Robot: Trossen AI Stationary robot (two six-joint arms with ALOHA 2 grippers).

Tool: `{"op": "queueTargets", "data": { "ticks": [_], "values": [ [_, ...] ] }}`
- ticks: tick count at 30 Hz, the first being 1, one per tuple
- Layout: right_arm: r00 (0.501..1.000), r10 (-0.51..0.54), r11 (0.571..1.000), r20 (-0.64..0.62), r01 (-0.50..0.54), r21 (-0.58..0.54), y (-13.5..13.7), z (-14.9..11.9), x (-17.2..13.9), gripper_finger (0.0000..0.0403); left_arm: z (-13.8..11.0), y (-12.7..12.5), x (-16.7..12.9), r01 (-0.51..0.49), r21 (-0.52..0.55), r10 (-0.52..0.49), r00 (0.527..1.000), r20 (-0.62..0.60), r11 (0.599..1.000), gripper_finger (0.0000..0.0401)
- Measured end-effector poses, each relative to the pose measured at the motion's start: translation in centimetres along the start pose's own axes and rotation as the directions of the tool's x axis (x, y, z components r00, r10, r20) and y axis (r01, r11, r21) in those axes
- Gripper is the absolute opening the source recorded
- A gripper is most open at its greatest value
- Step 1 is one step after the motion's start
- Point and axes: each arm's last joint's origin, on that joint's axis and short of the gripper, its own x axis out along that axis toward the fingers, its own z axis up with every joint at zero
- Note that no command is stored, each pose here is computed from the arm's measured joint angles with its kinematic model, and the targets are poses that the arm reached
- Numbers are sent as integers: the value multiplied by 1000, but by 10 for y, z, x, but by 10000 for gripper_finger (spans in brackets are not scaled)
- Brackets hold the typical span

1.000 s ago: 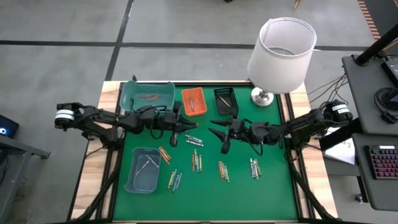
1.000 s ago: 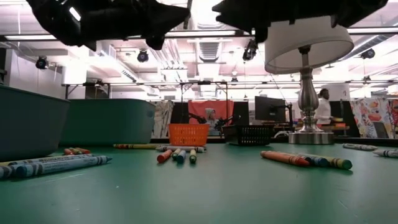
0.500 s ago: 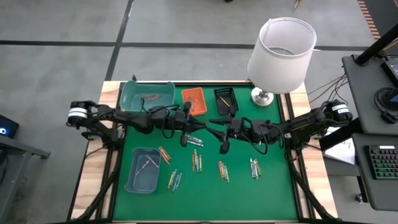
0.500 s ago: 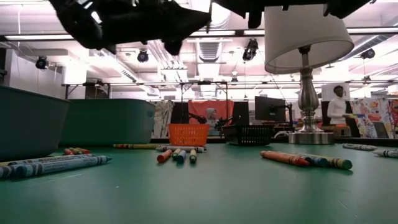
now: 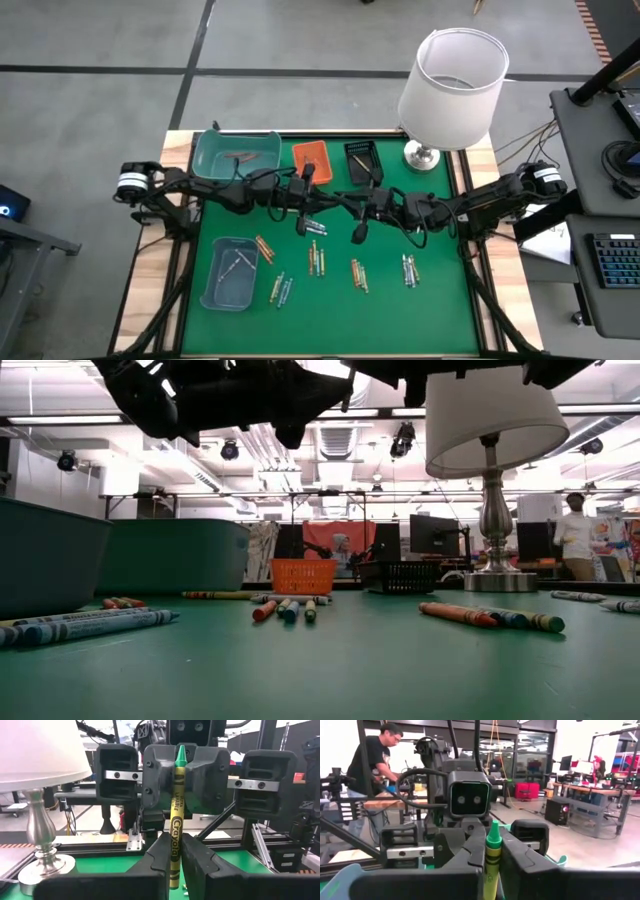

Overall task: Sort crayons
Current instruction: Put the green crayon into the black bin

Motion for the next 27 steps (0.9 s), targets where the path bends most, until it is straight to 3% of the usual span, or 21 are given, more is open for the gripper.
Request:
{"op": "queueTargets", "data": {
  "ticks": [5, 8, 11, 16, 22, 27],
  "values": [
    [998, -41, 999, -38, 42, 31, -9, -1, 1, 16, 0, 1, -2, -21, -16, 20, 999, -43, 1000, 54],
    [988, -126, 991, -88, 128, 21, -22, -3, 2, 15, 4, 1, -7, -48, -24, 46, 995, -93, 999, 85],
    [960, -234, 971, -153, 238, 8, -37, -7, 3, 15, 8, 2, -14, -137, -9, 134, 979, -156, 991, 115],
    [837, -438, 895, -330, 439, -73, -74, -29, 3, 14, 22, 2, -31, -248, 55, 254, 936, -244, 967, 146],
    [679, -563, 794, -472, 602, -83, -116, -62, 5, 14, 38, 0, -47, -312, 76, 321, 911, -258, 947, 150],
    [639, -576, 761, -510, 646, -50, -132, -79, 10, 19, 42, -1, -50, -312, 76, 321, 913, -252, 947, 150]
  ]
}}
